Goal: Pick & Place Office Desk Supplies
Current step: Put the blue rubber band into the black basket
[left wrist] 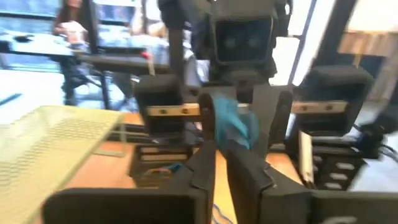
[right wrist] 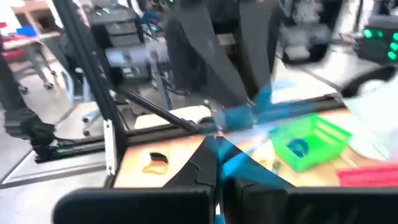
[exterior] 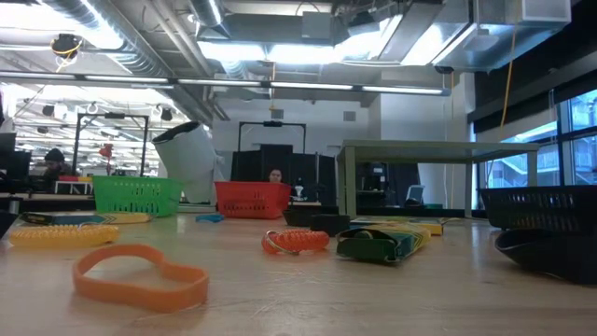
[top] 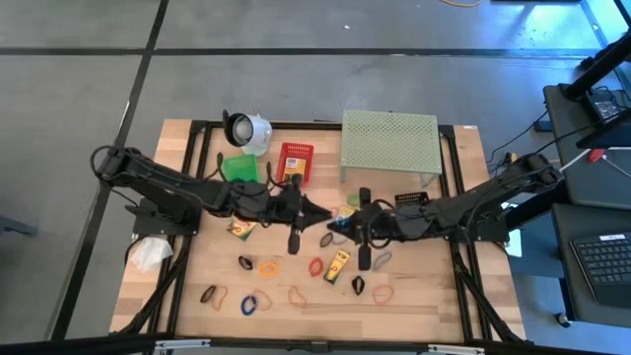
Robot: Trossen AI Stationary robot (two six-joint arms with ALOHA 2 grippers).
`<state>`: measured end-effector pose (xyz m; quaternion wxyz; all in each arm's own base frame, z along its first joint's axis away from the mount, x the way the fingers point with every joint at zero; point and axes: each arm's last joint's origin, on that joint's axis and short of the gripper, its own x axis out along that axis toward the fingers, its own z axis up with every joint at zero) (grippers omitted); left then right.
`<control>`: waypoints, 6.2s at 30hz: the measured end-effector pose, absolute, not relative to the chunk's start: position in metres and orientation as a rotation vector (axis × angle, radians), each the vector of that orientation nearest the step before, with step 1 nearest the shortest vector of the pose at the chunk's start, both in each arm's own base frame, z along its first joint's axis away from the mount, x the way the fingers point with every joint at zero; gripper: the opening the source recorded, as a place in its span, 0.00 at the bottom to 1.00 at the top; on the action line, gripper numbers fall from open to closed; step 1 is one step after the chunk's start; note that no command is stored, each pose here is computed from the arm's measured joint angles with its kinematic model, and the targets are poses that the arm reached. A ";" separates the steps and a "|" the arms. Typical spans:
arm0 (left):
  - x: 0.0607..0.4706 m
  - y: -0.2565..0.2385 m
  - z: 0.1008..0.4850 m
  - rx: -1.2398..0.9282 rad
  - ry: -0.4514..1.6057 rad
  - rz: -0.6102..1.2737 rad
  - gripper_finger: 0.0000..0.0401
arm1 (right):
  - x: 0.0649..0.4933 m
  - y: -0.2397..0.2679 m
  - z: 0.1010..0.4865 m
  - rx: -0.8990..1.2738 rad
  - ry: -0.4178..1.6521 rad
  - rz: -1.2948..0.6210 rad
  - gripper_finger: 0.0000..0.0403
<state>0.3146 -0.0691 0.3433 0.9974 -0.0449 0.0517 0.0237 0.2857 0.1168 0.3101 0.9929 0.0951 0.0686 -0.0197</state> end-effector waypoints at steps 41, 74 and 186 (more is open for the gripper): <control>0.237 -0.060 0.240 -0.156 0.465 0.505 0.39 | 0.113 0.036 0.216 0.655 0.951 -0.748 0.00; 0.221 -0.015 0.222 -0.211 0.153 0.211 0.39 | 0.137 0.017 0.199 0.989 1.163 -0.842 0.26; 0.221 -0.017 0.220 -0.230 0.182 0.157 0.39 | 0.245 0.132 0.159 0.044 1.484 -0.087 0.00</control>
